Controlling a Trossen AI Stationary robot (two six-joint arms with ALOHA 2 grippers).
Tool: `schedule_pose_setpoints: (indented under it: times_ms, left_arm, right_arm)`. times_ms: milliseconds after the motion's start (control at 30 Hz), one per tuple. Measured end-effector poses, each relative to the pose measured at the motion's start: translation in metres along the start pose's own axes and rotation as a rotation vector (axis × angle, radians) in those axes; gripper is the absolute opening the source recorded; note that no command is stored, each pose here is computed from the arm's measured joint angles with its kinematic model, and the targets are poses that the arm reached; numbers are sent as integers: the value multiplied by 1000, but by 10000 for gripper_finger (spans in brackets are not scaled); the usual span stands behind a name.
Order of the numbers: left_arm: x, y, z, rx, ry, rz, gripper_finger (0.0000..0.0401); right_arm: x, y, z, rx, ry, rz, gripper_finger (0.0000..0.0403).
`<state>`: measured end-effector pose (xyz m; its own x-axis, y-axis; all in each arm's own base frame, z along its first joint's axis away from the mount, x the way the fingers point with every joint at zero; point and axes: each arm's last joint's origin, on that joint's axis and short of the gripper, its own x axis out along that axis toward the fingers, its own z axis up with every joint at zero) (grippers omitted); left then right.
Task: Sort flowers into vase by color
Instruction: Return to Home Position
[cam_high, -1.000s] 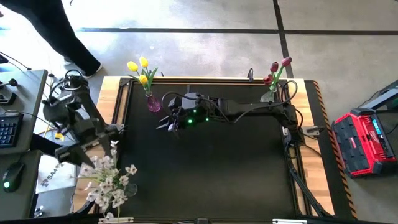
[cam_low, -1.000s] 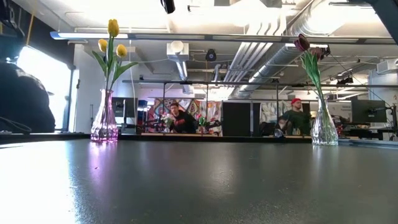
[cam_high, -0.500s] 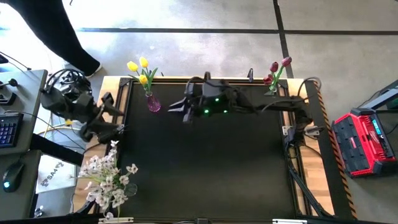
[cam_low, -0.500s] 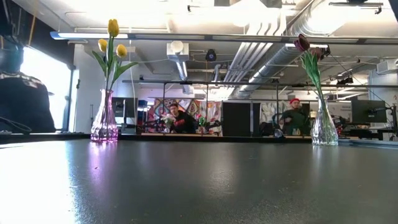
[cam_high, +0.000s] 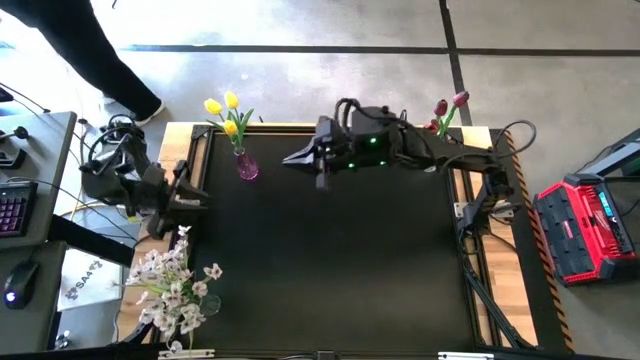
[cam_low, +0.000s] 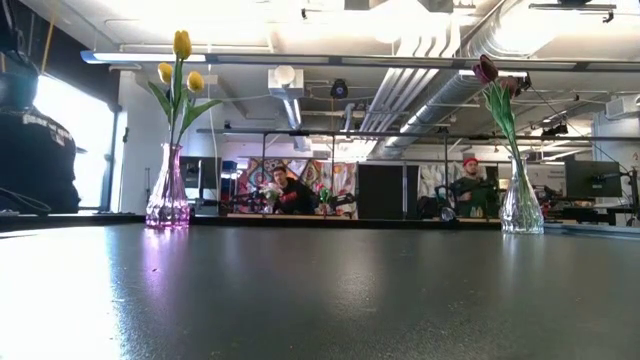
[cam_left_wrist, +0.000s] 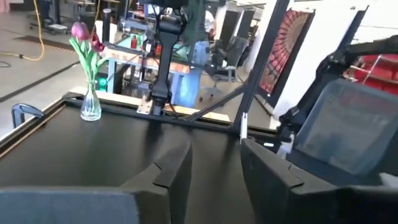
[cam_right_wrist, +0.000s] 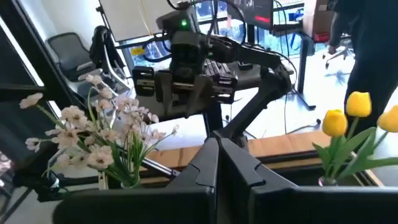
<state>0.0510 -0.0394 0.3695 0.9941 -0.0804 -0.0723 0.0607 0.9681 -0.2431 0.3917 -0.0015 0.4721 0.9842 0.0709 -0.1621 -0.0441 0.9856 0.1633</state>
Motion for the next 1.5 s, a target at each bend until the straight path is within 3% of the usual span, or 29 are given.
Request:
schedule_pose_setpoints:
  times_ms: [167,333,467,633,900,1067,1300,1500]
  left_arm:
    - [9,-4,-2,-2,-3,58,107]
    - [27,-13,4,5,-24,26,91]
    - [53,-16,-1,34,39,28,83]
    - [78,-6,-2,33,80,68,81]
    - [72,17,13,48,-10,124,80]
    - [76,21,12,33,8,112,80]
    - [96,21,4,51,85,107,80]
    - [106,23,1,90,118,127,80]
  right_arm:
    - [-18,0,13,-22,-41,-2,2]
    - [-26,2,18,-37,-67,2,0]
    - [-32,5,21,-58,-79,9,0]
    - [-38,19,20,-123,-57,-3,0]
    - [-42,24,-4,-99,95,-82,0]
    - [-49,17,-19,-60,-47,-73,0]
    - [-86,6,-51,43,-263,-53,0]
    - [-114,10,-80,96,-345,-5,0]
